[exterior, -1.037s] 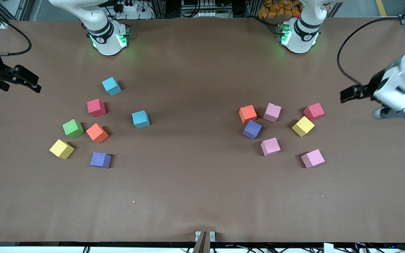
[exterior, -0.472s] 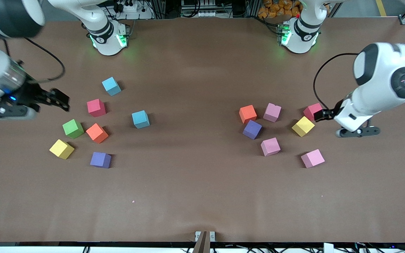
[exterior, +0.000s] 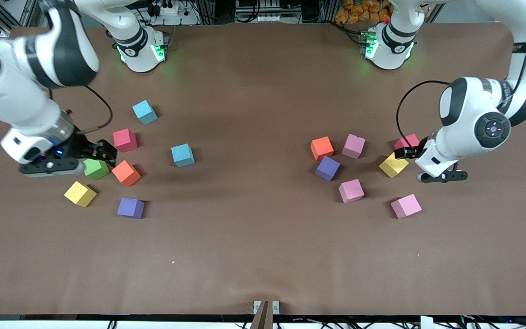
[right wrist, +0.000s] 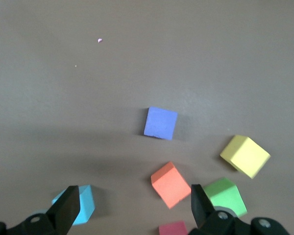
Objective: Form number 2 with 11 blocks
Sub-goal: 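Grasp the yellow block with the left gripper while the right gripper grasps orange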
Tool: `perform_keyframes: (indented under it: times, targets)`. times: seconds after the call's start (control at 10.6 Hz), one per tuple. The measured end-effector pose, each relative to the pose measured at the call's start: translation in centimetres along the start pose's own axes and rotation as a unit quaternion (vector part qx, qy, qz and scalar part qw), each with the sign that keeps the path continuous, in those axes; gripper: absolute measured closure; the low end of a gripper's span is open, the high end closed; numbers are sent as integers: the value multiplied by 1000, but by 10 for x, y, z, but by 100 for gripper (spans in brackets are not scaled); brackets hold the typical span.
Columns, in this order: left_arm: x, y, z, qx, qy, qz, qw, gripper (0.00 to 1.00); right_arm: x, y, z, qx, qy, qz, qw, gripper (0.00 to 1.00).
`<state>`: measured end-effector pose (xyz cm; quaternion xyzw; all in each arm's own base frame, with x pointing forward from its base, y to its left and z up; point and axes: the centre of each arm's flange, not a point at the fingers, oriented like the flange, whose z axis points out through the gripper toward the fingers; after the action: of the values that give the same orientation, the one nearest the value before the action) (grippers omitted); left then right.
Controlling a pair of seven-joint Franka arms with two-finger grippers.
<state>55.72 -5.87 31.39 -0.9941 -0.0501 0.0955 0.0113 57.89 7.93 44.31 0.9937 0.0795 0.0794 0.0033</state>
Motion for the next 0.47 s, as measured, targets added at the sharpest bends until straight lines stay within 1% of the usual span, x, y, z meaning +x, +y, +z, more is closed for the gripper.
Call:
perform_keyframes:
  times: [0.09, 0.19, 0.28, 0.47]
  targets:
    - [1, -11, 14, -5, 8, -39, 999, 0, -8, 0, 24, -1, 8, -31, 999, 0]
    - [3, -19, 25, -8, 10, -94, 995, 0, -15, 1, 42, -2, 7, -51, 999, 0]
    - [5, -19, 34, -10, 10, -143, 990, 0, -19, 2, 54, -2, 1, -61, 998, 0]
    - [12, -5, 56, -17, 17, -211, 977, 0, -22, 4, 75, -4, -6, -79, 997, 0]
